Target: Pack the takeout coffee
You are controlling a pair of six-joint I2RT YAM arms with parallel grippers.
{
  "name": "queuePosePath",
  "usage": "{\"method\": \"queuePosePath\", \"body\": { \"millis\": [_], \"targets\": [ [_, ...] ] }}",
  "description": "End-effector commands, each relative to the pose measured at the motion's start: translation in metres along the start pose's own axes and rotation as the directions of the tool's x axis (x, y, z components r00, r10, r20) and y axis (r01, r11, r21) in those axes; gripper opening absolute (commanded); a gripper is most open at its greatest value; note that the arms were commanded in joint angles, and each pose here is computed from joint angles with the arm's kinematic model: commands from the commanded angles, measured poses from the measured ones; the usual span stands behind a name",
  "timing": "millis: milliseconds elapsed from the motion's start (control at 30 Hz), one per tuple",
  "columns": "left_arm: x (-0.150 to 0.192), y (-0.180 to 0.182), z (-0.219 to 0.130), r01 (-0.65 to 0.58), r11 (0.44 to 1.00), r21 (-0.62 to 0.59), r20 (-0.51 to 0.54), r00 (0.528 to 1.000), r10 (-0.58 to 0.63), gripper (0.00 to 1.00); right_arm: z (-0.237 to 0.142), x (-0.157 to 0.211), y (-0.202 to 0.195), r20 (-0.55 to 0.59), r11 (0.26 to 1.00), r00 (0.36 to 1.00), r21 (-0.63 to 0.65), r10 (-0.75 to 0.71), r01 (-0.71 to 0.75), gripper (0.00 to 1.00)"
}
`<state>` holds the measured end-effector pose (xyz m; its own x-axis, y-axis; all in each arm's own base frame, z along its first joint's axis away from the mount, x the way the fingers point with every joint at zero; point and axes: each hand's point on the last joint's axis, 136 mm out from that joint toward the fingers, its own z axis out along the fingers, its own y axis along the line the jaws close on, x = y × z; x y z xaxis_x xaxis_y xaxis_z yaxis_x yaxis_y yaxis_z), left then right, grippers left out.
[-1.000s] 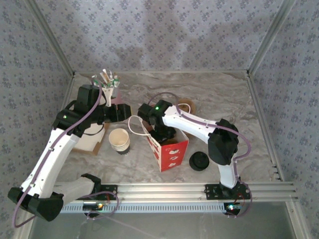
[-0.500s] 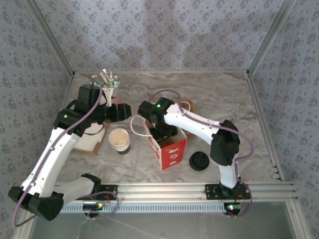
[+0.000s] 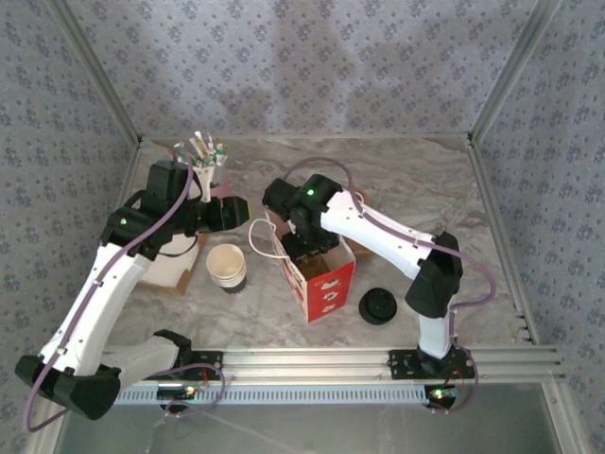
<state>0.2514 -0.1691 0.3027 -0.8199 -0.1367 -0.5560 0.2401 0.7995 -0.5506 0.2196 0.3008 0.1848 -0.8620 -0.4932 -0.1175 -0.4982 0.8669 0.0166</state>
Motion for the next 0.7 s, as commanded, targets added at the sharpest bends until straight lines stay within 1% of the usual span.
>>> {"method": "queuePosePath", "body": {
  "millis": [0, 100, 333, 500, 667],
  "targets": [
    [-0.010, -0.014, -0.017, -0.003, 0.999, 0.051, 0.071, 0.998, 0.000, 0.60, -0.032, -0.001, -0.003, 0.067, 0.999, 0.997, -0.027, 0.027, -0.025, 0.71],
    [-0.011, -0.022, -0.024, 0.002, 0.996, 0.091, 0.090, 0.996, -0.010, 0.62, -0.048, -0.010, 0.000, 0.125, 0.997, 0.991, -0.065, 0.040, -0.032, 0.73],
    [-0.005, -0.033, -0.040, 0.016, 0.990, 0.140, 0.100, 0.994, -0.030, 0.63, -0.085, -0.028, 0.008, 0.258, 0.985, 0.964, -0.171, 0.066, -0.022, 0.76],
    [0.001, -0.039, -0.055, 0.020, 0.984, 0.176, 0.114, 0.993, -0.041, 0.65, -0.115, -0.031, 0.014, 0.343, 0.968, 0.936, -0.250, 0.079, 0.011, 0.78],
    [0.008, -0.046, -0.071, 0.032, 0.979, 0.202, 0.118, 0.991, -0.056, 0.66, -0.152, -0.026, 0.018, 0.425, 0.941, 0.899, -0.334, 0.101, 0.052, 0.78]
  ]
}}
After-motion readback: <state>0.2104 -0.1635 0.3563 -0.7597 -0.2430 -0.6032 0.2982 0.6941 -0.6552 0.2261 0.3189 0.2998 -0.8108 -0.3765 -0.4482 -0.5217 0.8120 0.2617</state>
